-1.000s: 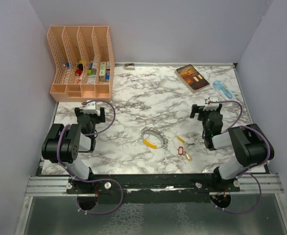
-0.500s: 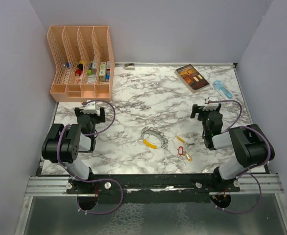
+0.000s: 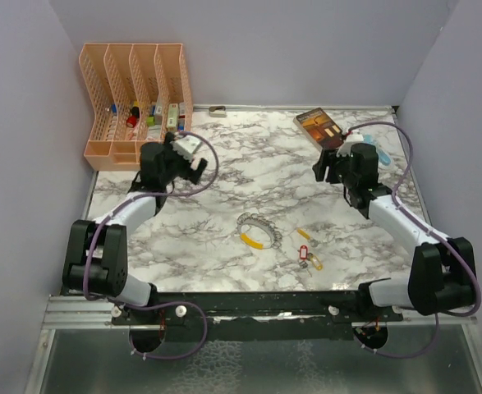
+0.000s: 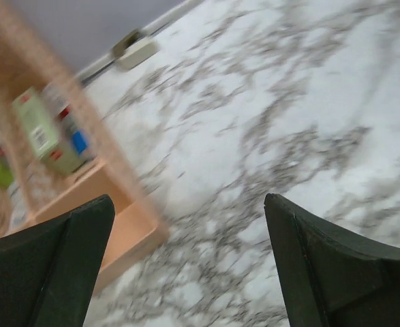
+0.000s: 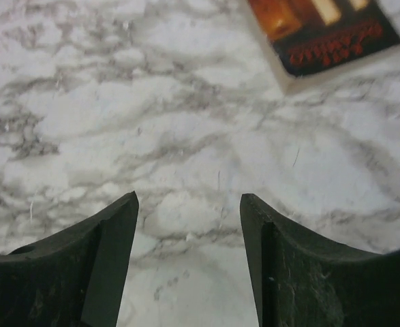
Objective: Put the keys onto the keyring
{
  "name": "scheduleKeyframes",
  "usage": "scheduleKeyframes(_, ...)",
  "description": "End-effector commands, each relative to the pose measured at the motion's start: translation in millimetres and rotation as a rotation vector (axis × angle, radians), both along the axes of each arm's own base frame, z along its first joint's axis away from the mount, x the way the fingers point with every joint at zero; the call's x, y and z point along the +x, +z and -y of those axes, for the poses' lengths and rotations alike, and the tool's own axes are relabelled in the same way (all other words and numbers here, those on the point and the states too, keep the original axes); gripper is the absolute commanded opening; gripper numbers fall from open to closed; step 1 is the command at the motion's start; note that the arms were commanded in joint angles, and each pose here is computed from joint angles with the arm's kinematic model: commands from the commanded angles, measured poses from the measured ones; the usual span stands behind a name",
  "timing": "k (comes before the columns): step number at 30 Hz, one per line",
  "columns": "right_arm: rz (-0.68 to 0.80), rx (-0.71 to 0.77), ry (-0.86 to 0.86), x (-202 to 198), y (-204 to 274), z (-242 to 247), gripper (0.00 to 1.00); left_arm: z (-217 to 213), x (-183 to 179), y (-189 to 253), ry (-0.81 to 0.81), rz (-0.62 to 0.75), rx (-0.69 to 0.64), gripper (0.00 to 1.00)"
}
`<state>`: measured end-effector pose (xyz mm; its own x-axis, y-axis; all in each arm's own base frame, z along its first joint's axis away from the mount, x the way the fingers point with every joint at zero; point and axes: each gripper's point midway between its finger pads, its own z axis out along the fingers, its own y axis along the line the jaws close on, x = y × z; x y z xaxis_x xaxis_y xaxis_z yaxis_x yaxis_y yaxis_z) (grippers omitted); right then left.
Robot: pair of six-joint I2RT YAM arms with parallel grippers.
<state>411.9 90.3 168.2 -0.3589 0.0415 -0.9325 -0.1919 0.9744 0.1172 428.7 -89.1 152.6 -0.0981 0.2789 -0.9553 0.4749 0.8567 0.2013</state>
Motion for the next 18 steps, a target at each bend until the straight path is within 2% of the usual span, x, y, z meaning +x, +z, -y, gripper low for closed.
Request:
scheduleKeyframes(1,-0.37,0.092,0.04,-71.5,-54.8,-13.9,0.61,109.1,-63.2,-25.8,-0.536,-0.186,0.202,0.95)
scheduleKeyframes(3,-0.405,0.111,0.005,-81.6,-54.6,-10.7,0.6,144.2,-87.6,-41.6,-0.655,-0.214,0.285,0.91)
scheduleKeyframes(6,-0.436,0.124,-0.06,-91.6,-49.4,-3.1,0.6,173.5,-100.5,-64.4,-0.69,-0.226,0.381,0.84)
scheduleKeyframes(13,-0.49,0.14,-0.11,-103.0,-45.9,1.4,0.6,213.9,-137.7,-95.1,-0.786,-0.232,0.434,0.72)
scheduleKeyframes(18,-0.535,0.149,-0.117,-109.3,-58.9,0.2,0.59,228.6,-168.7,-108.8,-0.87,-0.263,0.463,0.67)
